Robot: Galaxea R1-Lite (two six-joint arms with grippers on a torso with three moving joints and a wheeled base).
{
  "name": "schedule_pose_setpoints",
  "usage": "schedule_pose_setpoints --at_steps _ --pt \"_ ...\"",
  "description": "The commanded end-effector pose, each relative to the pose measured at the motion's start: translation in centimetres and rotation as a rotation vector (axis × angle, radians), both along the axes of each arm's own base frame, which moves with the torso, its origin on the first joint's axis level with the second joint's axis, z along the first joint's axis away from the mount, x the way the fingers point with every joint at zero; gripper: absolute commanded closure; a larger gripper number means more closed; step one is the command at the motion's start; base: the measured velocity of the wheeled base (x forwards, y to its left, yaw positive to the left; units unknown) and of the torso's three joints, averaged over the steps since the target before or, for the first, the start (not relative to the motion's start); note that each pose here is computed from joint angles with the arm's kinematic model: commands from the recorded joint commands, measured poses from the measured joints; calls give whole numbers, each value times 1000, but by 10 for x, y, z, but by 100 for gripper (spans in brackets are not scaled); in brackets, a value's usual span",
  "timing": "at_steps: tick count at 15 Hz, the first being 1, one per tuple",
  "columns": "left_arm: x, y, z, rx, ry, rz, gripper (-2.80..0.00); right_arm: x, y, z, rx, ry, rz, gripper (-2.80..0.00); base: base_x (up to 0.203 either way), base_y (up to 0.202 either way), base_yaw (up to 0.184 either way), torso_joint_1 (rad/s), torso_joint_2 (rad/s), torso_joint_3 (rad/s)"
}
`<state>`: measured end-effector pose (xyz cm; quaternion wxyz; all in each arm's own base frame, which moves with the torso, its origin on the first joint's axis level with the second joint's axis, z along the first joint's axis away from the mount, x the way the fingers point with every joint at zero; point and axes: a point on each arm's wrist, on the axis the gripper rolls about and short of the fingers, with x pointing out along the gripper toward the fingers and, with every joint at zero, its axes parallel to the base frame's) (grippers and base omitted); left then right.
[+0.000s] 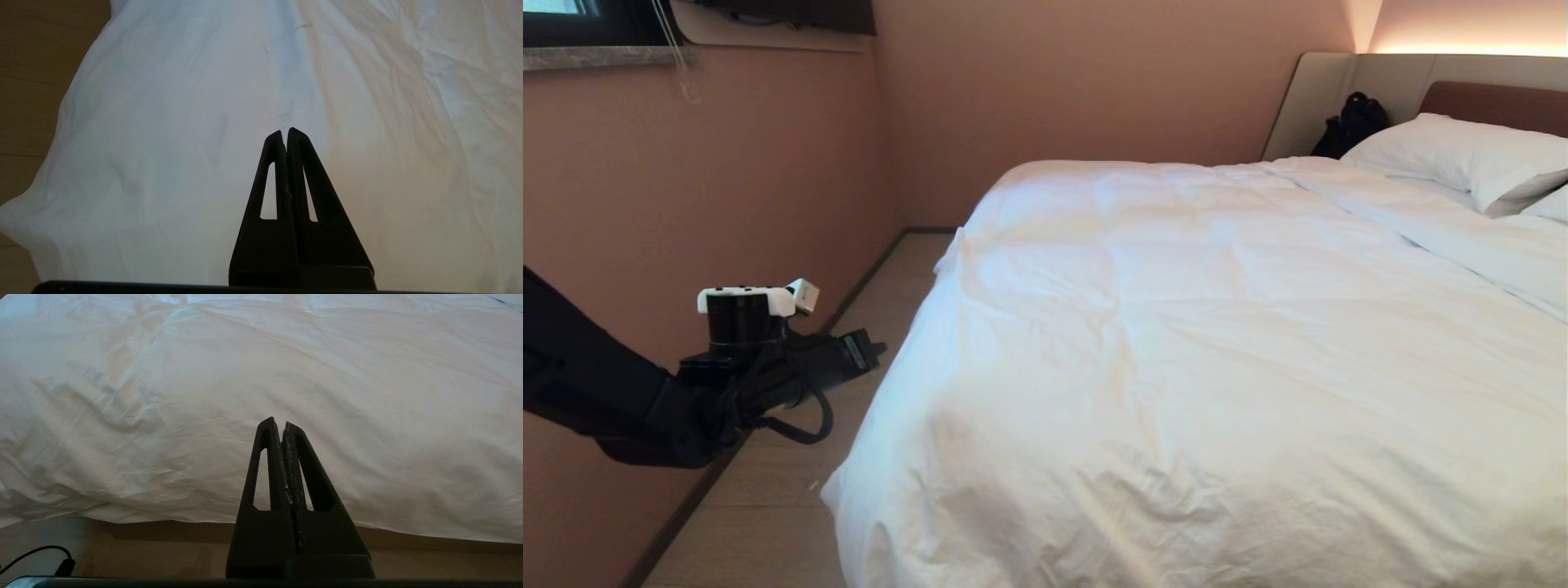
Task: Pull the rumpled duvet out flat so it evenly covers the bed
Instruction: Flatten the corners of the folded blanket
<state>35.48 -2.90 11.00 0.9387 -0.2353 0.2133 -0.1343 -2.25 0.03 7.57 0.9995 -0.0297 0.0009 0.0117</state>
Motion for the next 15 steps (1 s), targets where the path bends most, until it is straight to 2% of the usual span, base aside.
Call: schedule_pose_setpoints --at_steps 1,5,13,14,15 --pt "-3 -5 -2 10 5 -21 0 0 0 0 0 -1 1 0 0 0 0 0 0 0" --pt "-6 -18 -11 35 43 -70 0 0 0 0 0 -1 1 0 0 0 0 0 0 0" --pt "4 -23 -30 46 78 -80 0 0 0 0 0 -1 1 0 0 0 0 0 0 0" --pt "9 -24 -41 57 101 -80 -280 0 0 0 0 -1 1 0 0 0 0 0 0 0" --pt "14 -24 -49 65 112 -79 -280 0 0 0 0 -1 1 0 0 0 0 0 0 0"
